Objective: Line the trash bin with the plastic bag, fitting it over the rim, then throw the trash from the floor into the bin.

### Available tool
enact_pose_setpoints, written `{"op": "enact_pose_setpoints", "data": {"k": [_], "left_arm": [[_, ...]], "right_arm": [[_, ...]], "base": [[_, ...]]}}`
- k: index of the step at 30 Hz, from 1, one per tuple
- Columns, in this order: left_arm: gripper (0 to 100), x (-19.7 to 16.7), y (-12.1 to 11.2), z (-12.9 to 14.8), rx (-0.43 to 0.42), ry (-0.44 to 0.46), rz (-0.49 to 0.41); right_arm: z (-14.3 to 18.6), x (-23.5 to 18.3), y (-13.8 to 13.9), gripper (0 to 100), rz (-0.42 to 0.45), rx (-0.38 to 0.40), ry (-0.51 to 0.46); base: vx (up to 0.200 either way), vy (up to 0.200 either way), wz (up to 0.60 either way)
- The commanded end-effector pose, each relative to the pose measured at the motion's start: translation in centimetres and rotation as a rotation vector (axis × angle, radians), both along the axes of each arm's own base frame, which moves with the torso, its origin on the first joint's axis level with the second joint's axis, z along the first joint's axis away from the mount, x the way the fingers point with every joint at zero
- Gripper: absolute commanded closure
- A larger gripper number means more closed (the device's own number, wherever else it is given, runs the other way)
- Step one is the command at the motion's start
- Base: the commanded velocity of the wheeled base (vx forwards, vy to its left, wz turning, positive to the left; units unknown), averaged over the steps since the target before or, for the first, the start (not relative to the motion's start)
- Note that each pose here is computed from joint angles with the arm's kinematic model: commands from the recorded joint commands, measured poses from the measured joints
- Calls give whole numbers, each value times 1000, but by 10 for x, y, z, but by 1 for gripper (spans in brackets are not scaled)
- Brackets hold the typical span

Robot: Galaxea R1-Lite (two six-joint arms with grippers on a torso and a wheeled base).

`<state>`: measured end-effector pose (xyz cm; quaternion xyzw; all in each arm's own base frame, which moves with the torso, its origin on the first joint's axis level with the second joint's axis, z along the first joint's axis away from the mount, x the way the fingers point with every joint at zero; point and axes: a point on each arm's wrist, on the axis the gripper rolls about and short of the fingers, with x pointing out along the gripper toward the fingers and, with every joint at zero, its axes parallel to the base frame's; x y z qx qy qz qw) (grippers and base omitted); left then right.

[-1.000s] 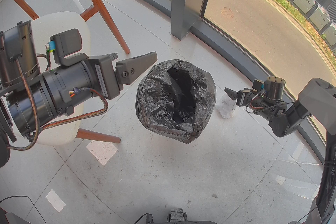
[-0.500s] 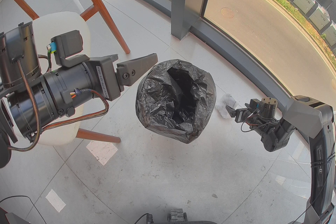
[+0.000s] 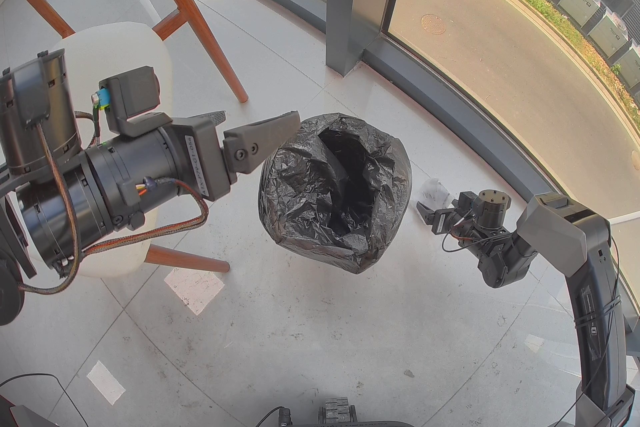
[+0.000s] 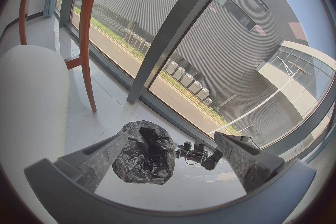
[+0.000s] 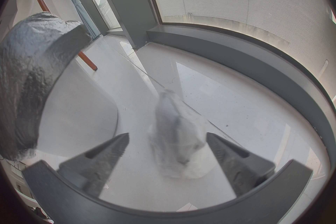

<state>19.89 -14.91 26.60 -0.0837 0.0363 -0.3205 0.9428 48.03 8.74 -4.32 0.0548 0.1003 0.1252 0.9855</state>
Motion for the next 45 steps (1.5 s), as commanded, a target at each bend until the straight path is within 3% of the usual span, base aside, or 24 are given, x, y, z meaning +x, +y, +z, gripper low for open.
{"op": "enact_pose_setpoints", "data": {"k": [1, 8, 12, 13, 16, 19, 20, 22, 23, 25, 28, 35, 36, 41, 45], "left_arm": [[0, 0, 0, -2, 2, 3, -1], [0, 0, 0, -1, 1, 2, 0], [0, 0, 0, -1, 1, 2, 0], [0, 0, 0, -2, 1, 2, 2], [0, -1, 1, -2, 1, 2, 2], [0, -1, 1, -1, 0, 1, 2], [0, -1, 1, -1, -1, 0, 0], [0, 0, 1, -1, 0, 1, 2], [0, -1, 1, -1, 0, 1, 0], [0, 0, 1, -1, 0, -1, 2], [0, 0, 0, -1, 0, 1, 0], [0, 0, 1, -2, 0, 4, 3], [0, 0, 1, -2, 1, 5, 3], [0, 0, 1, -2, 2, 3, 2], [0, 0, 1, -2, 3, 2, 3]], "right_arm": [[-20, 10, 3, 100, 2, -4, 26], [-11, 12, -2, 100, -6, -1, 6], [20, 8, -12, 100, -25, 6, -22], [50, -1, -16, 100, -18, 12, -35], [94, -25, -23, 100, -10, 16, -12], [163, -72, -32, 100, 29, 27, 1], [168, -77, -32, 100, 33, 28, 3], [222, -118, -36, 100, 63, 35, -3], [224, -120, -36, 100, 66, 36, -3], [270, -160, -37, 100, 98, 48, -3], [301, -204, -29, 100, 193, 63, 52], [321, -247, -12, 100, 344, 143, 106], [321, -257, 7, 100, 423, 170, 127], [311, -277, 58, 100, 624, 170, 193], [298, -265, 87, 100, 681, 152, 231]], "base": [[0, 0, 0], [0, 0, 0], [0, 0, 0], [0, 0, 0], [0, 0, 0], [0, 0, 0], [0, 0, 0], [0, 0, 0], [0, 0, 0], [0, 0, 0], [0, 0, 0], [0, 0, 0], [0, 0, 0], [0, 0, 0], [0, 0, 0]]}}
